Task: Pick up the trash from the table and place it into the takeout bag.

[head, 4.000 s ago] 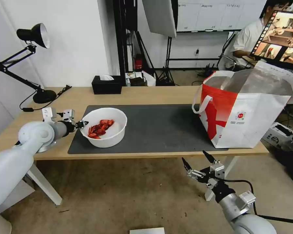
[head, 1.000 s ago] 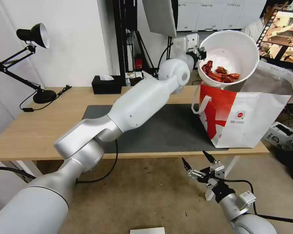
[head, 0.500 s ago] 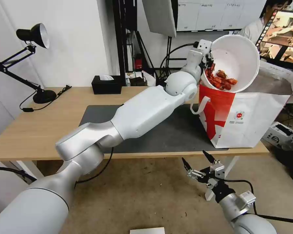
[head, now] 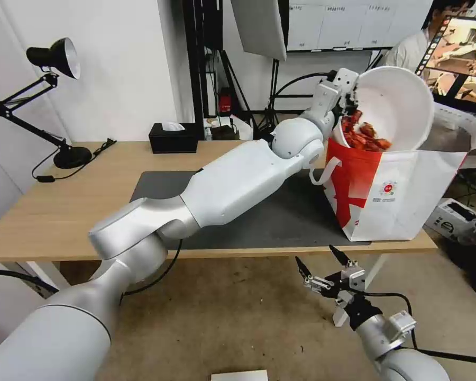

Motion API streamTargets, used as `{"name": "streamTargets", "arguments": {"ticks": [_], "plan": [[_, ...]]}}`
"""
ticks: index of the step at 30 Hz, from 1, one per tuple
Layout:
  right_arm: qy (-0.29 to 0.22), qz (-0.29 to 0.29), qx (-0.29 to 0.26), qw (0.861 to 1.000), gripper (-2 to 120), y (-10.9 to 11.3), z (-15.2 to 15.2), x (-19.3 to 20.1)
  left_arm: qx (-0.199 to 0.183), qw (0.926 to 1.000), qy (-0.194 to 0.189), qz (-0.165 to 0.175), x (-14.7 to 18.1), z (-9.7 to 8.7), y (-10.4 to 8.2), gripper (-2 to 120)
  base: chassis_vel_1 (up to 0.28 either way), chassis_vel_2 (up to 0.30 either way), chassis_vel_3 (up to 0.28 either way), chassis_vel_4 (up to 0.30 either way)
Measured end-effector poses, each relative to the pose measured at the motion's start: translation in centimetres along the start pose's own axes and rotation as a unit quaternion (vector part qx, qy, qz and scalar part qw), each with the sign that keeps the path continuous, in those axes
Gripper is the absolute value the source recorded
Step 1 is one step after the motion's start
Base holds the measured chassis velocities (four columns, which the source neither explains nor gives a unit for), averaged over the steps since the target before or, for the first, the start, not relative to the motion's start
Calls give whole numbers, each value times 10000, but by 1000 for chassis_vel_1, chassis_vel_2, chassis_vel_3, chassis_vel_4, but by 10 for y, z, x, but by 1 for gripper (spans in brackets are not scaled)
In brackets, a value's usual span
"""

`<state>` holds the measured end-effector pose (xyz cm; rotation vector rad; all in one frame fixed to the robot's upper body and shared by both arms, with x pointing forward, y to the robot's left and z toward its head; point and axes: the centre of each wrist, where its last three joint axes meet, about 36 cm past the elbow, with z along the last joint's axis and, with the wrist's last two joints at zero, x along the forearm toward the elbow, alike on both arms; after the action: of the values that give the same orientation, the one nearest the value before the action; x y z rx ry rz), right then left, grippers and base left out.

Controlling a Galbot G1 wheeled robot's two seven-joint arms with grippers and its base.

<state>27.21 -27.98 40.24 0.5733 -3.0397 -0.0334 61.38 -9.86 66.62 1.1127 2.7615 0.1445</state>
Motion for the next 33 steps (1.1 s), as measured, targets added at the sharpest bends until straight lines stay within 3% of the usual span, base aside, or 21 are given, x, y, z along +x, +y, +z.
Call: {"name": "streamTargets", "arguments": {"ticks": [14,28,32,33], "plan": [[0,0,0,10000,100,0,0,0,-19,9979,433,479,-3,35,-1,0,0,0,0,0],[0,0,0,10000,100,0,0,0,-59,9951,677,713,-4,43,1,0,0,0,0,0],[0,0,0,10000,100,0,0,0,-75,9946,727,732,-4,44,0,9,0,0,0,0],[0,0,0,10000,100,0,0,0,-82,9944,747,747,-4,45,-1,15,0,0,0,0]]}}
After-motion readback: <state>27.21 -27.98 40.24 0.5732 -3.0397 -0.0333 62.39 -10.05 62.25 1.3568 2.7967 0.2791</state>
